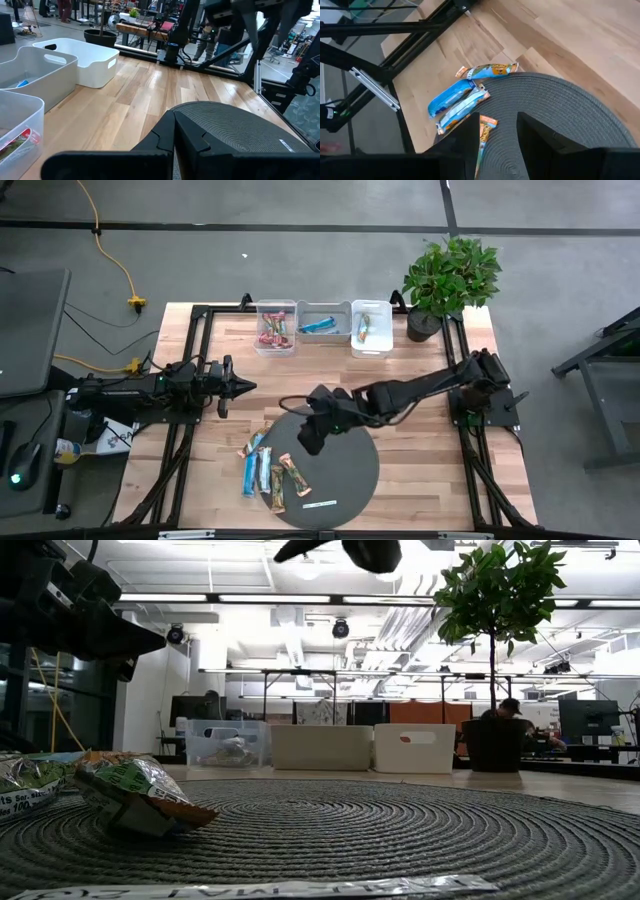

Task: Pick and place Granola Bars by type
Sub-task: Put the orange granola bar into the white bin

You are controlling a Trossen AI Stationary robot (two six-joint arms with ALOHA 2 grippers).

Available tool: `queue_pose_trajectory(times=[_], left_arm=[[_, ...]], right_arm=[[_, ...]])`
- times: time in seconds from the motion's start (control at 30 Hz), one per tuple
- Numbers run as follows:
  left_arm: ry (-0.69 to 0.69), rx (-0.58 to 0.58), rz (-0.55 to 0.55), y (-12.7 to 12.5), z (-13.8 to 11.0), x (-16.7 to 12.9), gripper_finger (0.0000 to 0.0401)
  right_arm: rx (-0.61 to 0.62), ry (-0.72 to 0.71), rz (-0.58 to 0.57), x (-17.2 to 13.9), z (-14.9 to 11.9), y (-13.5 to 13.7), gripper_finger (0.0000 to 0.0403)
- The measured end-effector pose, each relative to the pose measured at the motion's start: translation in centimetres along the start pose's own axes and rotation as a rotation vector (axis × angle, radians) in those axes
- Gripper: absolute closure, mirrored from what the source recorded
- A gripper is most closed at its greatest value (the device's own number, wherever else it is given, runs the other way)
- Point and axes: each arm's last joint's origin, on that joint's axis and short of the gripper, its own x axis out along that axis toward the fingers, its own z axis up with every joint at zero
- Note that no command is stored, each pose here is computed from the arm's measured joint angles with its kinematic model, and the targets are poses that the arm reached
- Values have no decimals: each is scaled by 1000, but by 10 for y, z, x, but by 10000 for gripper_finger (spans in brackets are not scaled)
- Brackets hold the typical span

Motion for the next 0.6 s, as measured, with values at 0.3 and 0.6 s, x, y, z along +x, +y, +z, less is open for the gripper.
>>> queue_pose_trajectory(times=[0.3,0.6], left_arm=[[0,0,0,0,0,0,401],[0,-3,-2,0,0,0,401]], right_arm=[[36,-75,-28,-10,-29,21,289],[8,-233,-107,-23,-57,36,289]])
